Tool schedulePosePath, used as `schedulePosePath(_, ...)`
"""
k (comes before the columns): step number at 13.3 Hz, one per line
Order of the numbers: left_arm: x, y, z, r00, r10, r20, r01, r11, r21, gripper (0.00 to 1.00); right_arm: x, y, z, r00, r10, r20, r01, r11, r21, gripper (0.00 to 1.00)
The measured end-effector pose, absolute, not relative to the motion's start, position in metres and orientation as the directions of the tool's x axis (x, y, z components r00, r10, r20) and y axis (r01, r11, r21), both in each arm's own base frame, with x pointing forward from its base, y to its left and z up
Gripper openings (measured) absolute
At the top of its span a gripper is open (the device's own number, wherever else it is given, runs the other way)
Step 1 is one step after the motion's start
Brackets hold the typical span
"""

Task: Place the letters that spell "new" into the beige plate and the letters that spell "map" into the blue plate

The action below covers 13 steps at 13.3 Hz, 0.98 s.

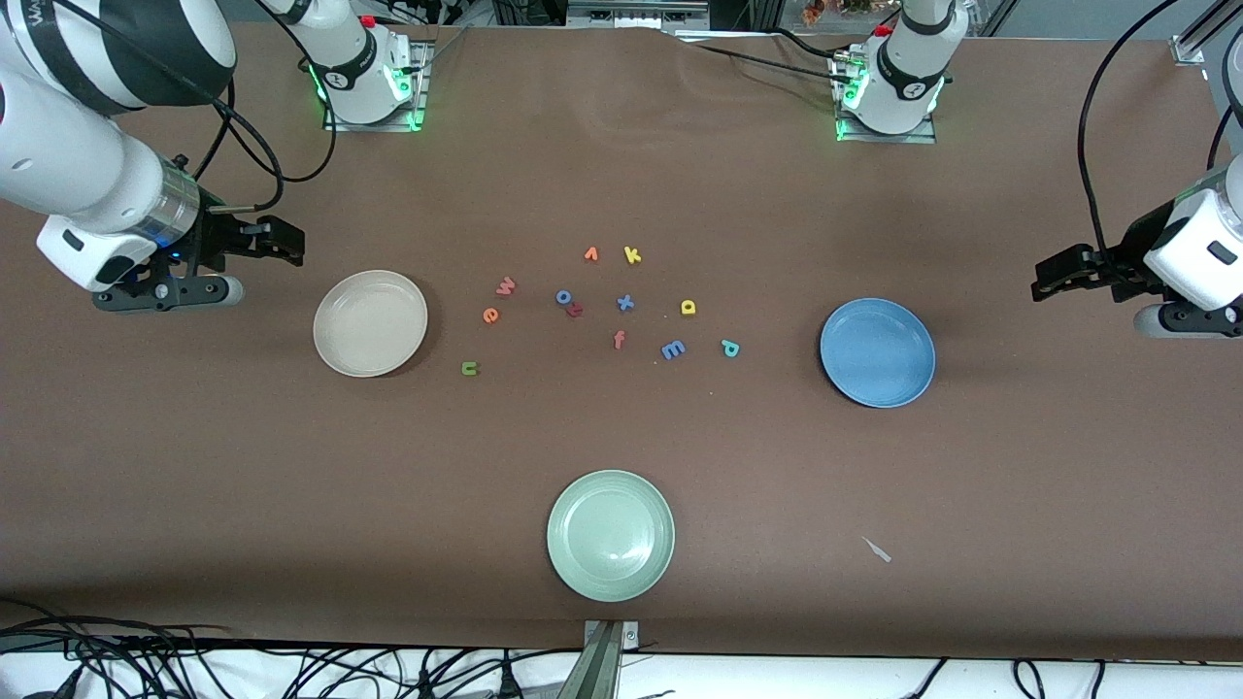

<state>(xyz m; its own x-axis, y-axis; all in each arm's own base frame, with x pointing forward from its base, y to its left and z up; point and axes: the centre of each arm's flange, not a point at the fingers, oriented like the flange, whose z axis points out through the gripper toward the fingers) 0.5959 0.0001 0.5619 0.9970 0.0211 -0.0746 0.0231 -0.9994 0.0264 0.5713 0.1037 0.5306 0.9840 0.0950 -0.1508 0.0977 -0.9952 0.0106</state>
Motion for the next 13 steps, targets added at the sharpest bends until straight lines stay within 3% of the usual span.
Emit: schedulePosePath(13, 0.596, 0.000, 0.562, 0.997, 0.021, -0.075, 0.023, -0.999, 0.026, 1.00, 0.569, 0.111, 0.520, 0.982, 0.108, -0.157, 0.111, -0.994, 0.007, 1.00)
